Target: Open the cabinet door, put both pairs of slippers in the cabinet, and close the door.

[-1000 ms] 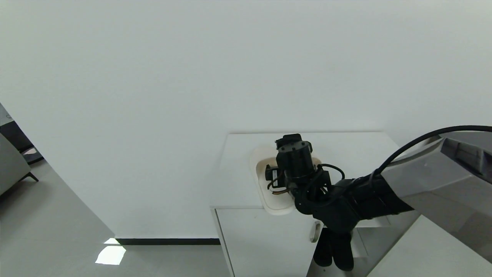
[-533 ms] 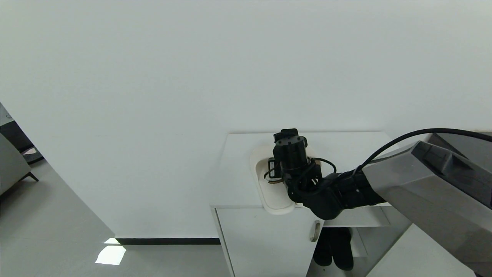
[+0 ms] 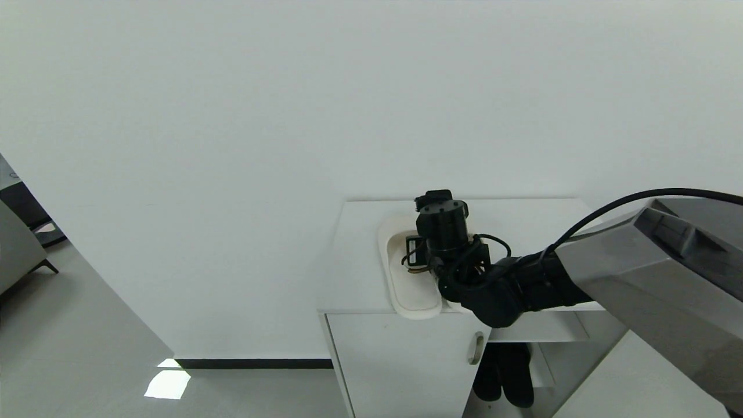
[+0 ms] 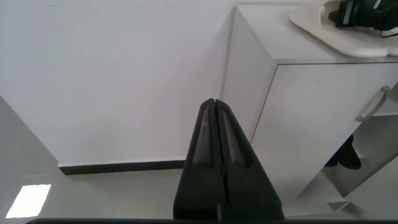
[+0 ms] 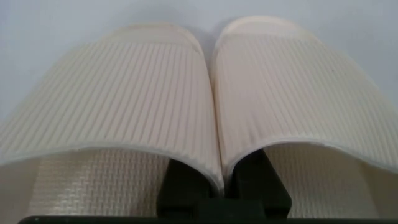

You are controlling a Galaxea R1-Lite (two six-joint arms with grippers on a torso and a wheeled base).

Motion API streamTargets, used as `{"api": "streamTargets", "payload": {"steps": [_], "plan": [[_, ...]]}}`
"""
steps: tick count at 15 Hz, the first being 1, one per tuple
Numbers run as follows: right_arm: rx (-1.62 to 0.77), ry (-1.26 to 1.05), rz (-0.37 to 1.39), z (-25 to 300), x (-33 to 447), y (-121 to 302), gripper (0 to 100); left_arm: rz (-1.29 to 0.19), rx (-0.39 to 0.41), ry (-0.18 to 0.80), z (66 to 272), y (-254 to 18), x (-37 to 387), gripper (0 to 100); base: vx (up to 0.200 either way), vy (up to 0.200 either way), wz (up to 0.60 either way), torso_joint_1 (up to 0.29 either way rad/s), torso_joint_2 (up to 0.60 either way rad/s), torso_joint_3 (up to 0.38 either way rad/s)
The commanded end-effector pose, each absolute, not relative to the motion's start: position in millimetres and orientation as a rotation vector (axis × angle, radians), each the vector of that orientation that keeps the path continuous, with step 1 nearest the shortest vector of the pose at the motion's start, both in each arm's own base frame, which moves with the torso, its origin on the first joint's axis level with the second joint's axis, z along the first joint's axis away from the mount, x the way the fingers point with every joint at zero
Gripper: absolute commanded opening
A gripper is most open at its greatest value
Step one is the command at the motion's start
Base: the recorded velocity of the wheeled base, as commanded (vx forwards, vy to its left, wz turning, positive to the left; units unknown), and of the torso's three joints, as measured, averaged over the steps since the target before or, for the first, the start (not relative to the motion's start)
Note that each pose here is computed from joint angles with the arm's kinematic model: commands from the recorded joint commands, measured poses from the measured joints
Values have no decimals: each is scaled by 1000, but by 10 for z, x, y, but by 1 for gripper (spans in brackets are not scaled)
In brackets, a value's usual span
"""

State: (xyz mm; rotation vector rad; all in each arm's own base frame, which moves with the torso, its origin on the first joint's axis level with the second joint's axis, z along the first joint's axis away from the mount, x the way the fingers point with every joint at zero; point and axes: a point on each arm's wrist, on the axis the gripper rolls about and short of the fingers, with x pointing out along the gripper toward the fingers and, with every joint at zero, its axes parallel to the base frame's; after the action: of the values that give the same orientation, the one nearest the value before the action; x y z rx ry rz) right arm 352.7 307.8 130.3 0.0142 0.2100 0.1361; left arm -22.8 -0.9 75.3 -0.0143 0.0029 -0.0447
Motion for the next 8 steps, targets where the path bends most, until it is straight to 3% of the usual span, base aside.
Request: {"api": "streamTargets", "payload": {"steps": [1,8], "plan": [[41,197,242,1616,3206,2965,0,-46,-15,3,754,-8,-227,0,0,0,0,0,0,0],[73,245,718,1814,2116,2323,0,-46,-14,3,754,-9,-227,0,0,0,0,0,0,0]]}}
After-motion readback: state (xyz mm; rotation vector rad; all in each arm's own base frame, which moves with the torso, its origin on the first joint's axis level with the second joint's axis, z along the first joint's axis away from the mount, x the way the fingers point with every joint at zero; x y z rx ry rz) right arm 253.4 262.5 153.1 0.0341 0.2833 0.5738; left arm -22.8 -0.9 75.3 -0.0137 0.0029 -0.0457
